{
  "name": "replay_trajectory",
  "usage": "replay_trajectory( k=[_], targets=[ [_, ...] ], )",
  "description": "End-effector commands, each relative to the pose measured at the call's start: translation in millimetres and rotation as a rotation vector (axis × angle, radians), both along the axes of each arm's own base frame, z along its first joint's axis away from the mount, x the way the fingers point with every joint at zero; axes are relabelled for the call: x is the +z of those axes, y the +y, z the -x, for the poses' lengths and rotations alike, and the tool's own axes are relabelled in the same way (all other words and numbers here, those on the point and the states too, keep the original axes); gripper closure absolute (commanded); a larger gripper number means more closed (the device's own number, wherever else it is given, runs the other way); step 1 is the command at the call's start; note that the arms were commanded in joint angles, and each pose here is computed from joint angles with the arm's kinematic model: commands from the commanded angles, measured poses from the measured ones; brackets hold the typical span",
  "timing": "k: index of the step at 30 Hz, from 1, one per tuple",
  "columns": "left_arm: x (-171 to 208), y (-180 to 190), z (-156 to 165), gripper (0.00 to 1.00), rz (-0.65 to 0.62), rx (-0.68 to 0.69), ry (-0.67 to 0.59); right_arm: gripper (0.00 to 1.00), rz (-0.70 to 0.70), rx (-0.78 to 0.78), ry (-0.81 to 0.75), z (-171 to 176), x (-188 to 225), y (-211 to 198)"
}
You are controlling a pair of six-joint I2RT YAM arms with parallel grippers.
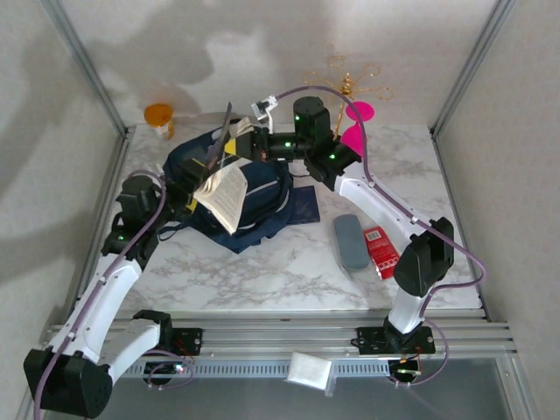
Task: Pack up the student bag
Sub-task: Pick up the book from the bottom-left of the table.
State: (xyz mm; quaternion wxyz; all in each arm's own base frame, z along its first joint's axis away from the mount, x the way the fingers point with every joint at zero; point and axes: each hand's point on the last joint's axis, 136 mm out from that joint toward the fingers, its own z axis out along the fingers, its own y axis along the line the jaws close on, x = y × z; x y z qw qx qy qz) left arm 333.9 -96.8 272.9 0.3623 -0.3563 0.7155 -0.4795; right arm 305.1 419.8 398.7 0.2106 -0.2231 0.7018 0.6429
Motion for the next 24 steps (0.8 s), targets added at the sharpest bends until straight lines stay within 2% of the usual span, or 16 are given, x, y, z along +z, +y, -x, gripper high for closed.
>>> replay_trajectory(
  k=[1,5,8,12,17,24],
  targets=[
    [13.7,-3.2,-11.1,0.01,0.148,0.054,-0.079,1.00,-0.109,0.063,-0.088,6.3,28.2,-12.2],
    [19.3,-16.3,-10.3,0.01,0.293,0.036,-0.144,1.00,-0.121,0.093,-0.030,2.3,7.8,-13.4],
    [10.4,-15.4,-10.7,0.03,0.285,0.072,-0.125,1.00,-0.097,0.075,0.007,-4.0,-16.5,-18.1],
    [-4.2,-19.5,-11.2,0.06,0.329,0.060,-0.113,1.00,-0.058,0.070,0.116,-4.8,-70.9,-24.1],
    [-31.5,-23.6,-7.3,0.14,0.310,0.048,-0.054,1.00,0.027,0.042,0.222,-1.9,-137.2,-33.6],
    [-71.2,-19.6,7.1,0.24,0.248,0.078,0.028,1.00,0.143,-0.024,0.345,10.8,-200.6,-51.2]
  ],
)
